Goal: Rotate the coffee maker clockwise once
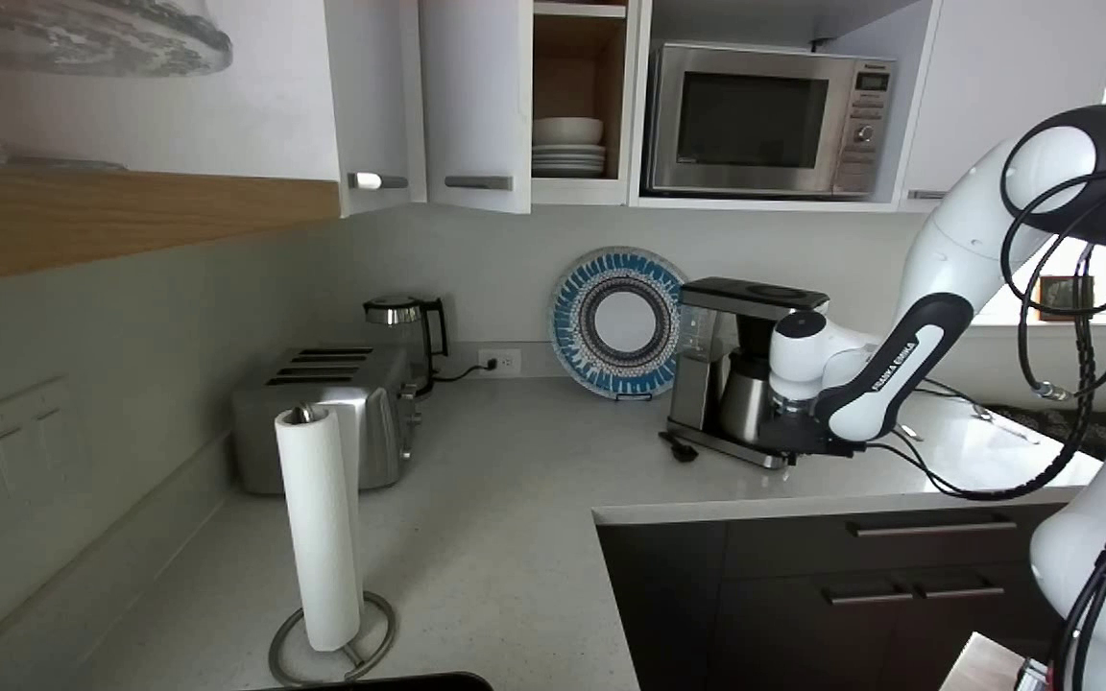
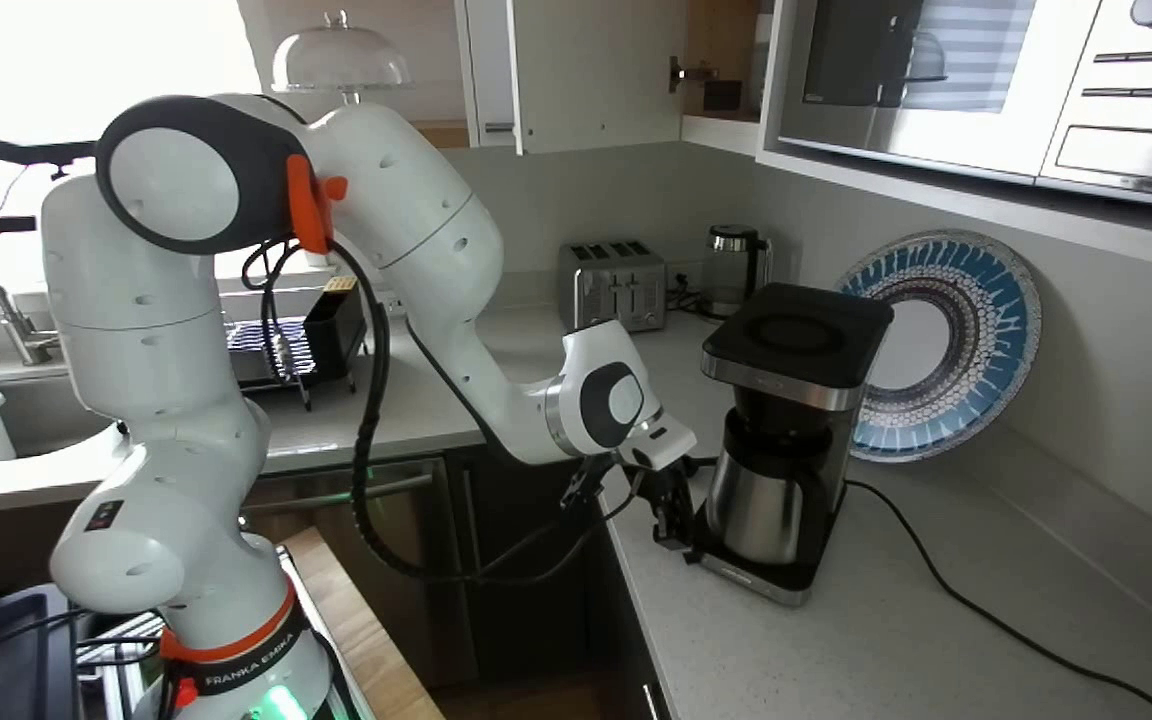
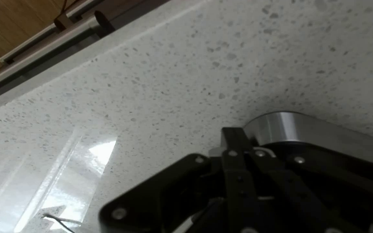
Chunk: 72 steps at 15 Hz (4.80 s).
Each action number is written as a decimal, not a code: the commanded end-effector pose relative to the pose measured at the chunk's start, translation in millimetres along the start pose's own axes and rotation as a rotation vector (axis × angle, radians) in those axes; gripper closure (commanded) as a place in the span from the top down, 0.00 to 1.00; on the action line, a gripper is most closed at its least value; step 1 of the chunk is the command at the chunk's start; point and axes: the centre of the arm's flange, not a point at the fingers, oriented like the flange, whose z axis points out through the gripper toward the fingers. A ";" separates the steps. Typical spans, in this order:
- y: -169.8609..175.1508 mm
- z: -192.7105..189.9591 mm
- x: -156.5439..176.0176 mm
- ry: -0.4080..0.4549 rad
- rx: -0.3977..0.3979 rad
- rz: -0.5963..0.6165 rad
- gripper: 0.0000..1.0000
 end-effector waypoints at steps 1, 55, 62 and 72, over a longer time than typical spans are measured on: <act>-52.0 -16.7 30.4 0.104 0.108 0.007 0.00; -57.0 -32.4 23.2 0.142 0.149 -0.077 0.00; -44.7 -37.6 20.6 0.143 0.094 -0.196 0.00; -34.3 -70.9 37.5 0.082 -0.087 -0.451 0.00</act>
